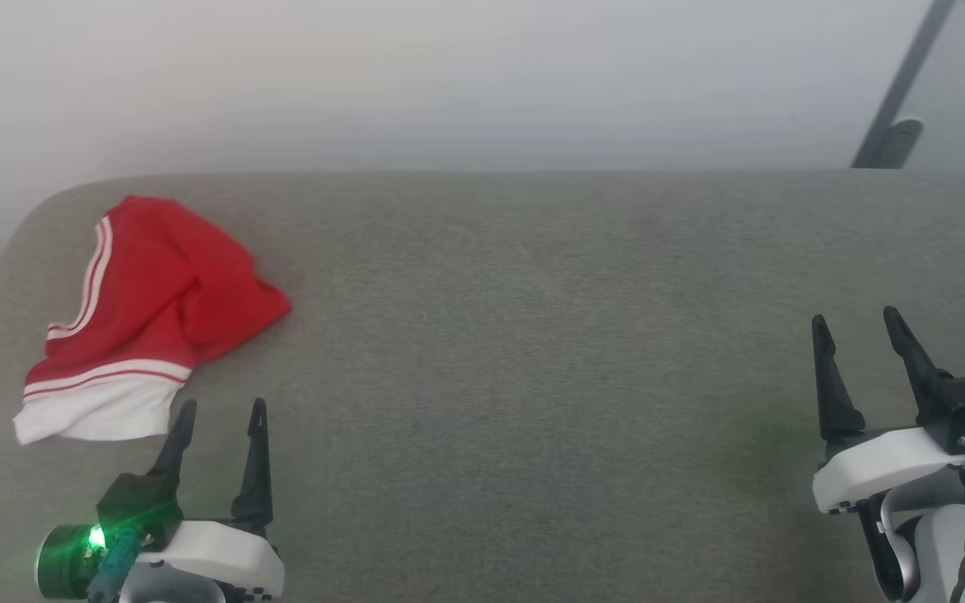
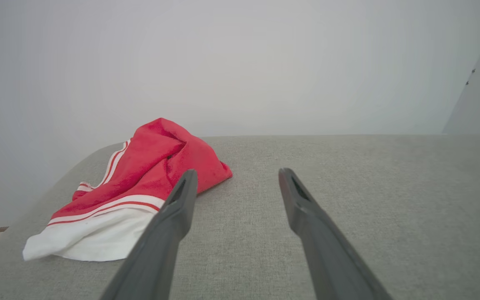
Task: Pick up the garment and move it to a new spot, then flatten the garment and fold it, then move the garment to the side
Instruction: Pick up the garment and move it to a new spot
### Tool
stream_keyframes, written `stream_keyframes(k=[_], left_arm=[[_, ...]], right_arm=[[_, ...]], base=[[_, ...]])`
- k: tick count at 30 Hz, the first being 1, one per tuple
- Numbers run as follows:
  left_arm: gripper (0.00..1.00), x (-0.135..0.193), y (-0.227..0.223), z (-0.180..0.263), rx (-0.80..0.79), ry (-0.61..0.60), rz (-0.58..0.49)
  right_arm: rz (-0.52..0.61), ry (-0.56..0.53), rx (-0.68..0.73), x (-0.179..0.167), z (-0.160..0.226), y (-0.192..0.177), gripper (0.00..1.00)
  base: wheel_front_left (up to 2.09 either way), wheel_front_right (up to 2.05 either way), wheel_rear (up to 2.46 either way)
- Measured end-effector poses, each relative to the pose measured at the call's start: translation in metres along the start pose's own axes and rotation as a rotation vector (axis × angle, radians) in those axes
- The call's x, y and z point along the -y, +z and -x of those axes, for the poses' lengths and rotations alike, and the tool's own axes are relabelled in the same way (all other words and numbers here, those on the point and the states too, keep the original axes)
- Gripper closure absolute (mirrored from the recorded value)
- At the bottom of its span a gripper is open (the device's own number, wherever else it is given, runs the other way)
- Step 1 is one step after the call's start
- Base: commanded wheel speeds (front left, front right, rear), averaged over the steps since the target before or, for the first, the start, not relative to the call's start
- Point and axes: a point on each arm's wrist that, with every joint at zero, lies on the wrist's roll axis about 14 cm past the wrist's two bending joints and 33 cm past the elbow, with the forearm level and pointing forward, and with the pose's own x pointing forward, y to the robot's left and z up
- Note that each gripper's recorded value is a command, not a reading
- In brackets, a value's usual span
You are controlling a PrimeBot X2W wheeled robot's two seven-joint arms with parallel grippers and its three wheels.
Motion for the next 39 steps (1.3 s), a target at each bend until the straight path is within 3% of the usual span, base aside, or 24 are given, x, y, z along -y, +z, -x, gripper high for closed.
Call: stream_keyframes(k=[8, 18, 30, 39], left_arm=[[0.0, -0.033, 0.002, 0.015, 0.002, 0.105, 0.006], [0.0, -0.096, -0.003, 0.073, -0.021, 0.338, 0.023], [0.0, -0.139, 0.001, 0.142, -0.005, 0.583, 0.062], [0.0, -0.137, 0.0, 0.144, -0.005, 0.601, 0.09]], right_arm=[[-0.034, 0.121, -0.002, -0.045, -0.02, -0.005, 0.0], [-0.087, 0.415, -0.013, -0.16, -0.046, -0.014, 0.0], [-0.144, 0.714, -0.017, -0.275, -0.03, -0.009, 0.0], [-0.171, 0.759, -0.023, -0.292, -0.03, -0.01, 0.0]], base=[[0.0, 0.0, 0.0], [0.0, 0.0, 0.0], [0.0, 0.0, 0.0], [0.0, 0.0, 0.0]])
